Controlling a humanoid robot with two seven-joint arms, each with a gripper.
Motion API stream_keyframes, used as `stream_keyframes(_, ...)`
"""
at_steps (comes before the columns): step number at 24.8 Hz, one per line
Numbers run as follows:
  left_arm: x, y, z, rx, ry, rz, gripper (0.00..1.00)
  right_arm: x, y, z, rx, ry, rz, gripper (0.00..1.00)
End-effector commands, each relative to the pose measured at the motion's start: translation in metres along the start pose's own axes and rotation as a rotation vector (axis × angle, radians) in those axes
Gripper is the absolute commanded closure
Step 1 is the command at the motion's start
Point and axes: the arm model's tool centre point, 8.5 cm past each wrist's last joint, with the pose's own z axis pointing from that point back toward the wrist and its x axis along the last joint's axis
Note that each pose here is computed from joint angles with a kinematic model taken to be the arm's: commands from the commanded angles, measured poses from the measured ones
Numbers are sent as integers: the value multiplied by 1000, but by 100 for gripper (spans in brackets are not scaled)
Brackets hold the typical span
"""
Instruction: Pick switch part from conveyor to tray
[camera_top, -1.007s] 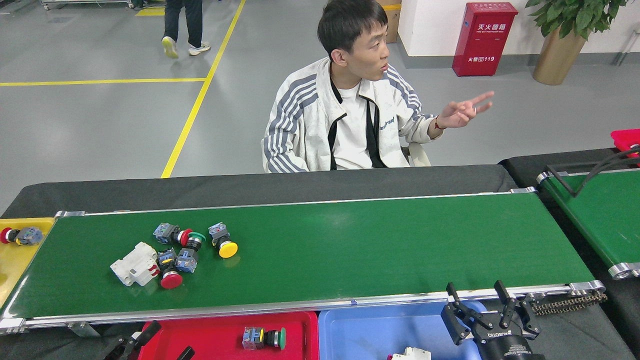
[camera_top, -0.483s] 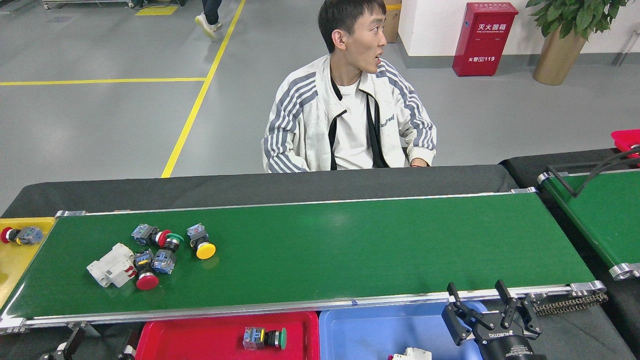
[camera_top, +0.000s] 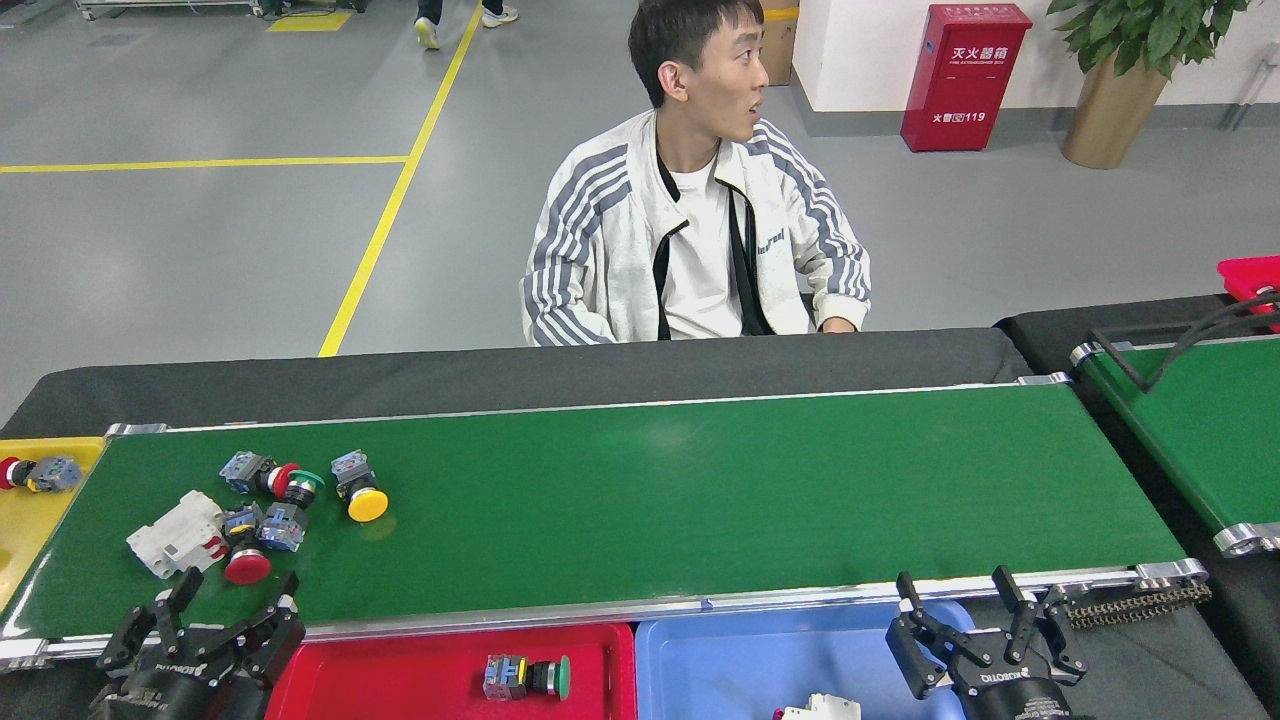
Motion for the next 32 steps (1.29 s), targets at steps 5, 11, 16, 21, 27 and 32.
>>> stream_keyframes(5,-46,8,-24,-34,108,-23,0,-1,-7,-1,-21,-6,9,0)
stream_keyframes(11,-63,17,-58,-61,137,35,0,-1,-7,-1,-21,-9,11,0)
stream_keyframes(16,-61,20,-70,-64,134,57,1,-1,-6,-1,-19,-10,11,0)
stream_keyframes(21,-51,18,-73,-62,105,80,63,1,-6,-1,-18,-13,10,0)
stream_keyframes(27,-49,19,-70,-23,61,119,86,1,-6,-1,-18,-13,10,0)
stream_keyframes(32,-32,33,-47,70,-90,94,89,-1,-7,-1,-21,-6,8,0)
